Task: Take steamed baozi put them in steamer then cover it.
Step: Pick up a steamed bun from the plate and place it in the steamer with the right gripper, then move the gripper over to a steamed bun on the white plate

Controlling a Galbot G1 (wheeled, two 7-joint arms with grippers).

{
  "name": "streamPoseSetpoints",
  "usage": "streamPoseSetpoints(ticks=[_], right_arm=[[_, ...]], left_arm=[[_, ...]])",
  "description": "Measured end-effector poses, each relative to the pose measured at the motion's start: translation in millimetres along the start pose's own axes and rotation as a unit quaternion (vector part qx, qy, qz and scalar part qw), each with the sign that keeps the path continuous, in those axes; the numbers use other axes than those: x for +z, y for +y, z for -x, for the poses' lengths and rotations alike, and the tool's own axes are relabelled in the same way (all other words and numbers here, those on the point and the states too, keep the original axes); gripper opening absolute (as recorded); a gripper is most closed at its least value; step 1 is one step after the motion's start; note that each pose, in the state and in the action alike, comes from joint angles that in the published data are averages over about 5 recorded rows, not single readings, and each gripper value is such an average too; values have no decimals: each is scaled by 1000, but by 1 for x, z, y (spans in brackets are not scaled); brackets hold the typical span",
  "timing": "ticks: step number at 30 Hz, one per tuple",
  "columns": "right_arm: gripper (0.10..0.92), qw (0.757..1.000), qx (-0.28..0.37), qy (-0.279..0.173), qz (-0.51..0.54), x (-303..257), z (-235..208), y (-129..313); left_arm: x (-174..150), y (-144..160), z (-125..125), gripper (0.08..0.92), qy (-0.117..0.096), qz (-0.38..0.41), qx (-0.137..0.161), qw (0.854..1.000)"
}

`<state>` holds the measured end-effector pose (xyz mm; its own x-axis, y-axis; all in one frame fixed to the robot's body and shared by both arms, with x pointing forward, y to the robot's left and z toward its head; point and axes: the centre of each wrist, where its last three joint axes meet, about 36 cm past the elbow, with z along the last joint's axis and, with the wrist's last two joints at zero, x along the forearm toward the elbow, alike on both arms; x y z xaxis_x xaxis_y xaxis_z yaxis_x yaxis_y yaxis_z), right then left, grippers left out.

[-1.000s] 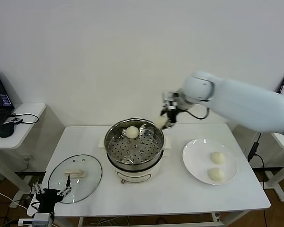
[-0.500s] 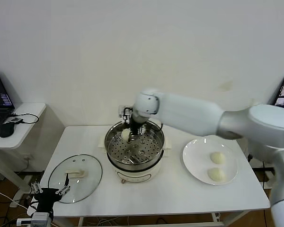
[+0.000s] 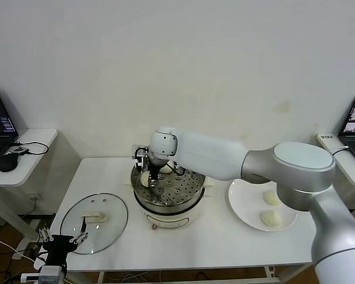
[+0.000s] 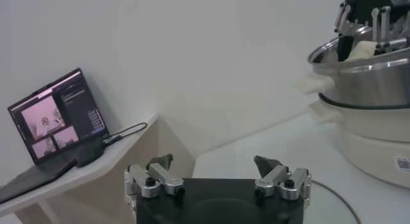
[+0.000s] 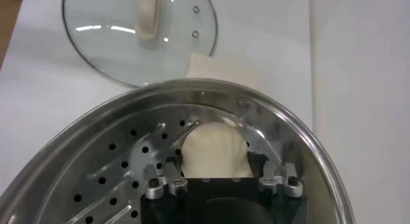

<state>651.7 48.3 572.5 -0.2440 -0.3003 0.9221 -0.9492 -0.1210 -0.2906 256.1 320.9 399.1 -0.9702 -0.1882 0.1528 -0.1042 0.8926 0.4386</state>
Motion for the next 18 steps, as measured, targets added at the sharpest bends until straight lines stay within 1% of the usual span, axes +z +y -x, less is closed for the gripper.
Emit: streamPoseSetpoints(ticks=[2,4,9,14,18], right_arm=[[816,1000,-2,2,-5,1,-7,-2],[821,1000,-3,6,-13,4,-18,-5],[823,999,-2,23,-40,23,-62,-16],[823,997,-4,45,-57,63,-113,-20],[823,997,-11,57,-58,108,-144,-10]], left_arm=[[0,0,0,823,-1,0,0,1000],[-1,0,1,823,-1,0,0,1000],[-3,-1,3,823,-4,1,3,1000],[-4,-3,2,823,-7,2,8,1000],[-6,-6,0,823,-8,3,14,1000]])
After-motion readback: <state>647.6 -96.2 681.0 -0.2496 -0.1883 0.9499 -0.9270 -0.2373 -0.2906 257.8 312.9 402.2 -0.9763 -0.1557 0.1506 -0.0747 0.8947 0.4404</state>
